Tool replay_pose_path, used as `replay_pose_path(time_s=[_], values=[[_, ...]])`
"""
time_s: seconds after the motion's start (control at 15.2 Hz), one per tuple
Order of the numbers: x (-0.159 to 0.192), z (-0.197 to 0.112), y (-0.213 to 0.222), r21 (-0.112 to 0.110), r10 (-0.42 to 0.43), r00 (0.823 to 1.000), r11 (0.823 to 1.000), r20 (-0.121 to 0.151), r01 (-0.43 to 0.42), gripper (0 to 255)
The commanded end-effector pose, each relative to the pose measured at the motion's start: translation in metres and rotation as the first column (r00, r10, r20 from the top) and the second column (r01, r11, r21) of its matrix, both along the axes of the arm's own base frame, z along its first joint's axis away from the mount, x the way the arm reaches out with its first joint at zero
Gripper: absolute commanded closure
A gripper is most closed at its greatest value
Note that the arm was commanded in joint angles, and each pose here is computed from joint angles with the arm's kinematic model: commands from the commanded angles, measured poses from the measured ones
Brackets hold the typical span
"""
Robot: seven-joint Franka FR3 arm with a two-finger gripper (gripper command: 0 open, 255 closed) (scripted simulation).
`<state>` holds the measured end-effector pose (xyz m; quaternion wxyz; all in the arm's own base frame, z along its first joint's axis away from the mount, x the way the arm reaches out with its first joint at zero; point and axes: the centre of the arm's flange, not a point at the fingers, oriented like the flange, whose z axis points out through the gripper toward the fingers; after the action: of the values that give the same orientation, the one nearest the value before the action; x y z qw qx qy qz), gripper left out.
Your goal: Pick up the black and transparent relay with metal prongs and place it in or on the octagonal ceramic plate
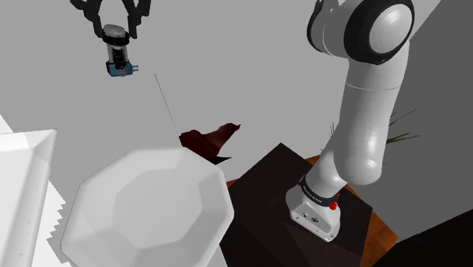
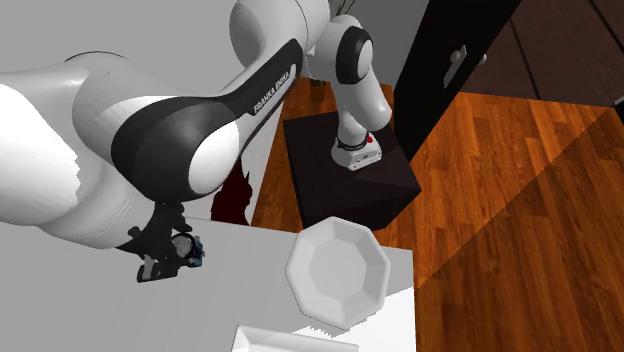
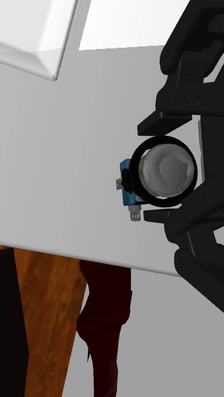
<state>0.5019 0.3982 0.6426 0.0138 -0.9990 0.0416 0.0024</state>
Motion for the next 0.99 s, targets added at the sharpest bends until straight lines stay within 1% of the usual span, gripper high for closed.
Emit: replay_pose_path(time_s=[0.0, 0.92], values=[[-0.001, 0.007, 0.0, 0.0, 0.0, 1.0, 1.0, 0.0, 0.0, 255], [-0.175, 0.036, 0.056, 0.0, 0.0, 1.0, 1.0, 0.0, 0.0, 255]])
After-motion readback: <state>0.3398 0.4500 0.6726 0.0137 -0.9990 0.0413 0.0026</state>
